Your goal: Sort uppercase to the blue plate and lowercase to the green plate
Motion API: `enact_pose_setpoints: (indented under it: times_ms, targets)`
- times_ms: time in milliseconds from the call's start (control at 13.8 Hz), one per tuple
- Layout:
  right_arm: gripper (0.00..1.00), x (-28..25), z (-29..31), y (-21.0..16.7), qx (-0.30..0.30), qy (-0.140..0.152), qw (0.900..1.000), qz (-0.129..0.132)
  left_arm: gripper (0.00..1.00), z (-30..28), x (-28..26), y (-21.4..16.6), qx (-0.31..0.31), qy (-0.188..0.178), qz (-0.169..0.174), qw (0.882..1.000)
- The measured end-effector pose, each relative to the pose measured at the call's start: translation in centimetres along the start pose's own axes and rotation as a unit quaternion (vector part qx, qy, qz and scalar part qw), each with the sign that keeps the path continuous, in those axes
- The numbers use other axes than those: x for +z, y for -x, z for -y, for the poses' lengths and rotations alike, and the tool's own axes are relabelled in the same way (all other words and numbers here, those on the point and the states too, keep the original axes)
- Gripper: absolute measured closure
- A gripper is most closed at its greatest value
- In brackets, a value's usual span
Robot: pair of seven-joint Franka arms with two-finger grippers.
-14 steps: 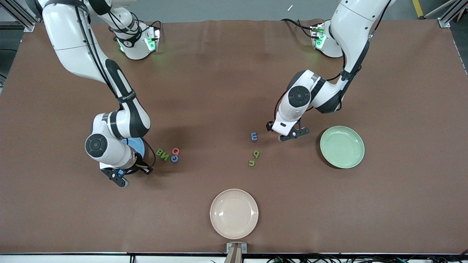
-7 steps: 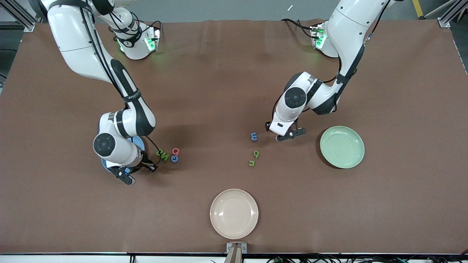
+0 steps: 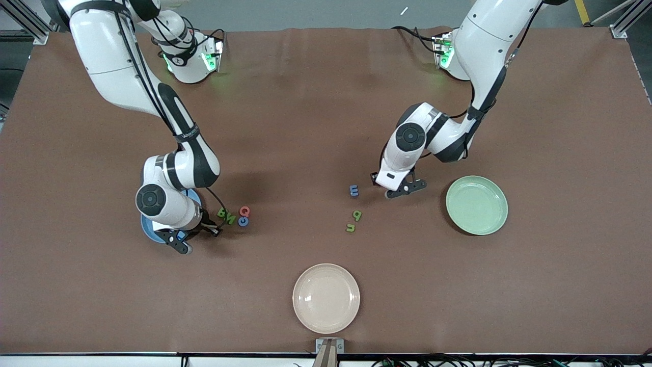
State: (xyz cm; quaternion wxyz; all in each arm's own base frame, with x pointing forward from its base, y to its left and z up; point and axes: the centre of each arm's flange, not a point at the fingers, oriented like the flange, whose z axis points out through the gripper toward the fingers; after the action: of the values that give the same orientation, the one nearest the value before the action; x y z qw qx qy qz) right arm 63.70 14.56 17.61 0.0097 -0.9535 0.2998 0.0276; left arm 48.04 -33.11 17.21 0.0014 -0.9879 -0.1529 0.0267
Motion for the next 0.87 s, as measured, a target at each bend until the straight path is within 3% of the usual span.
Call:
enact_pose_setpoints:
  times_ms: [73,145,290,435,870]
  targets:
    - [0.50,0.0,0.3,0.5,0.004,0.001,1.000,0.001,0.45,-0.1,-0.1,0.0,-0.001,0.002,-0.001,1.000]
    - [0.50,0.1,0.7,1.2,0.007,0.003,1.000,0.002,0.45,-0.1,-0.1,0.0,-0.003,0.002,-0.001,1.000]
    - [0.50,0.2,1.6,2.8,0.009,0.006,1.000,0.004,0.60,-0.3,-0.2,0.0,-0.005,0.005,-0.003,1.000]
    - [0.50,0.2,2.1,3.7,0.008,0.012,1.000,0.008,0.65,-0.3,-0.3,0.0,-0.007,0.005,-0.003,1.000]
    - [0.50,0.2,0.1,5.5,0.007,0.032,0.999,0.025,0.66,-0.1,-1.6,-1.0,-0.018,0.012,-0.013,1.000]
